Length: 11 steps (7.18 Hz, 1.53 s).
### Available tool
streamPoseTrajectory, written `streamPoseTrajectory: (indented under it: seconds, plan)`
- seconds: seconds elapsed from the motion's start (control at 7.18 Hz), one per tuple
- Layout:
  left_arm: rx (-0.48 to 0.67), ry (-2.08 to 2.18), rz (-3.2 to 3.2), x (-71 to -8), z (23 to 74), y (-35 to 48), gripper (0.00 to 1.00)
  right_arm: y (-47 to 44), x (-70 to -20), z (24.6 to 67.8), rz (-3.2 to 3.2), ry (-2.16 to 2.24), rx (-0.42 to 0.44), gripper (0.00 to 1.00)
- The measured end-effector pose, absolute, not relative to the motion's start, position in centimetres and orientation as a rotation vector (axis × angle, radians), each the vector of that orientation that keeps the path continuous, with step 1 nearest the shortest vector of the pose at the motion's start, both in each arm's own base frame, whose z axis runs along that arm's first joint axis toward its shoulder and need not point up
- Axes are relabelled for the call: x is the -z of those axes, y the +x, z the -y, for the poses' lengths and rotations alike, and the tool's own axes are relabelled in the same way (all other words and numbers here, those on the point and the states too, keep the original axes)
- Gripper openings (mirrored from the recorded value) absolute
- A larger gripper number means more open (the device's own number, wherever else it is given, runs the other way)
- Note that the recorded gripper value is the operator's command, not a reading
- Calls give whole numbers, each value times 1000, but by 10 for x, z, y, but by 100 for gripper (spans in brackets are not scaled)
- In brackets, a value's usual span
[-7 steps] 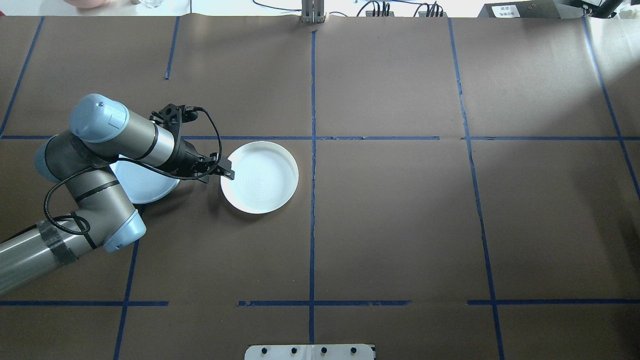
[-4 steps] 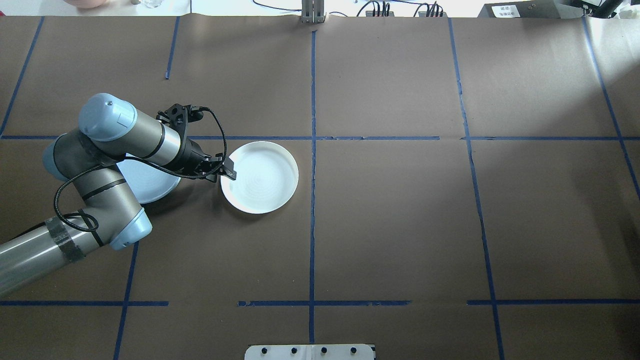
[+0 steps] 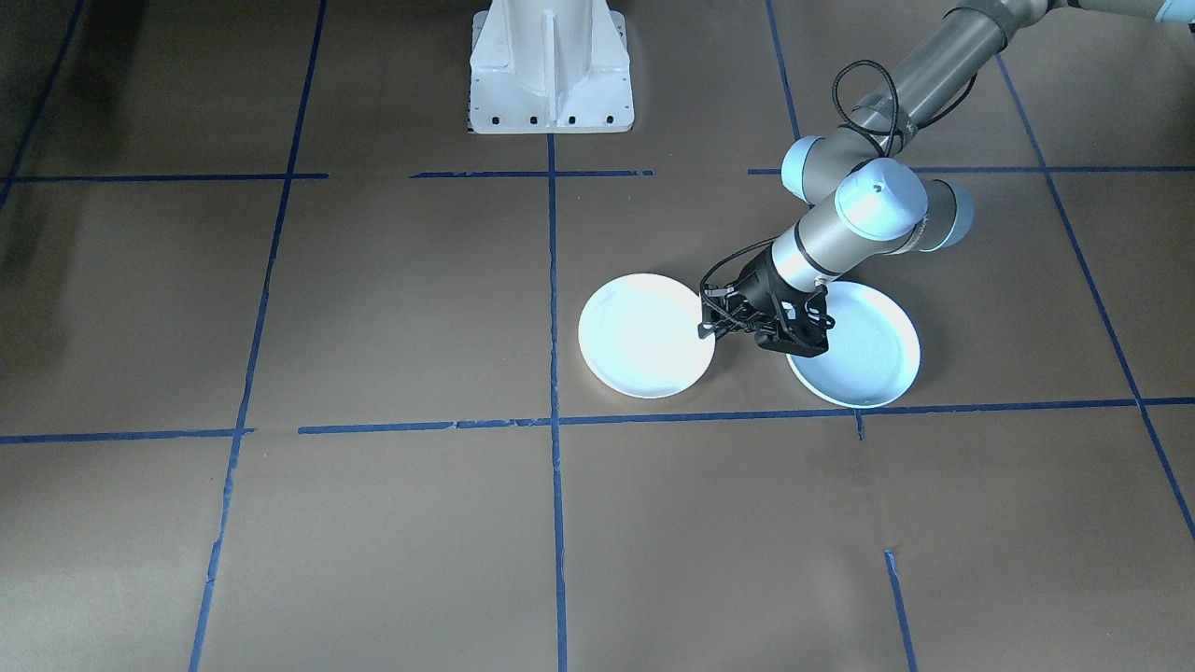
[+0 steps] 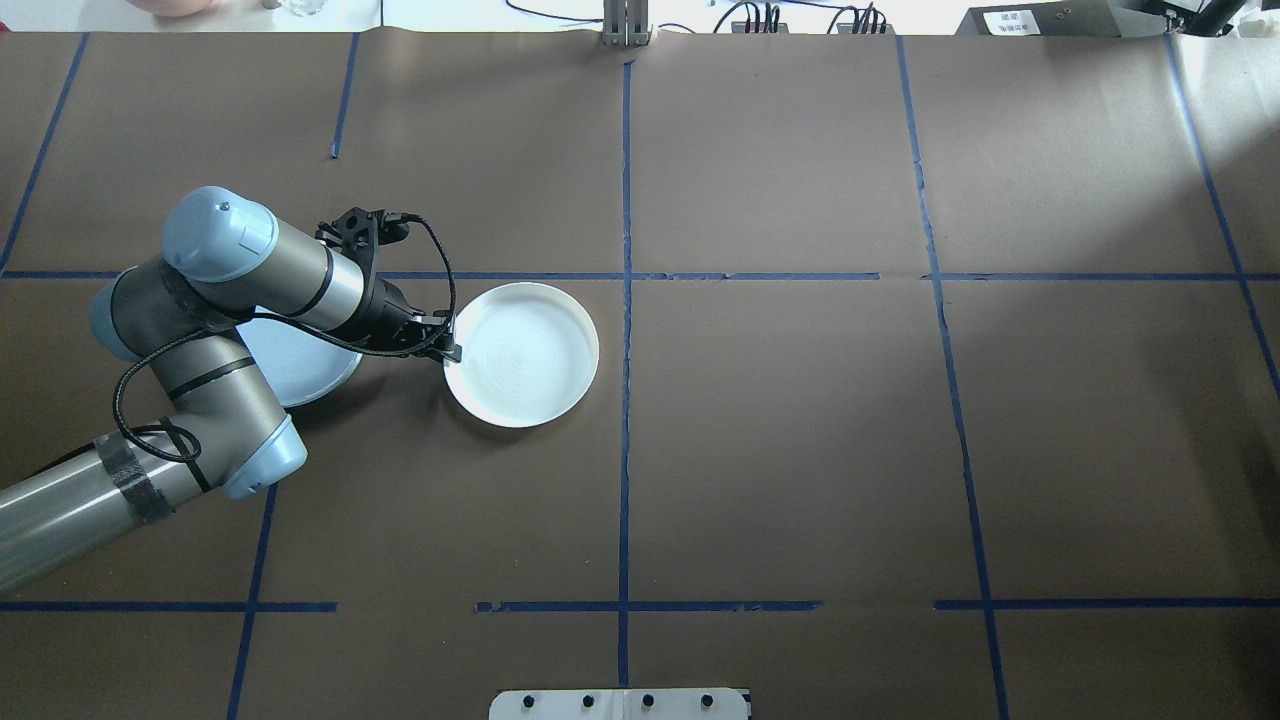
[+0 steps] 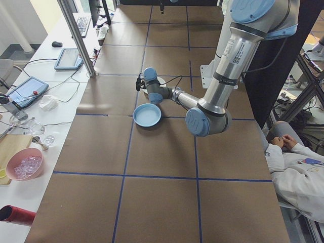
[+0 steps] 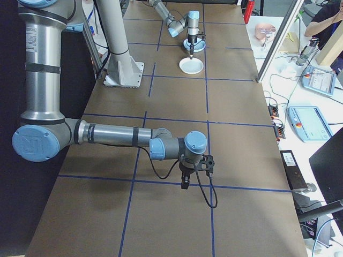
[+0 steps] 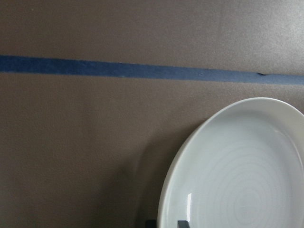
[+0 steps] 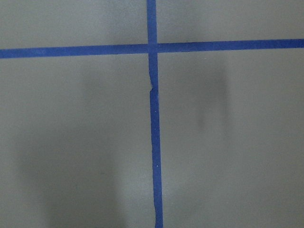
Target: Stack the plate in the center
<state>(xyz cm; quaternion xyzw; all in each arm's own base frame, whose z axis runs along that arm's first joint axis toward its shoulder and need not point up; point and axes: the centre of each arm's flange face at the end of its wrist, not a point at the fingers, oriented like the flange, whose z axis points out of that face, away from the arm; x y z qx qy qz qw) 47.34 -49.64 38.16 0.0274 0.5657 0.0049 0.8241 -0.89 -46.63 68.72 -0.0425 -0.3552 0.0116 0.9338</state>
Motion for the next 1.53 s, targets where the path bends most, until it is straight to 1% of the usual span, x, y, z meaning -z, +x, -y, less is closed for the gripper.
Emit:
streamPoseTrajectory:
  seconds: [0.42,0.84,1.11,1.53]
  plan:
    - [-10,62,-1207,-381,498,471,0,-9,-687,466,727,-87,-24,100]
    - [11,109,-1240,-370,521,421,0,-9,-687,466,727,-87,-24,100]
    - [7,129,-1223,-402,532,359,0,-9,-687,466,727,-86,-23,100]
    - [-86,150,-1159,-483,518,283,0,-9,-687,466,727,-87,-24,100]
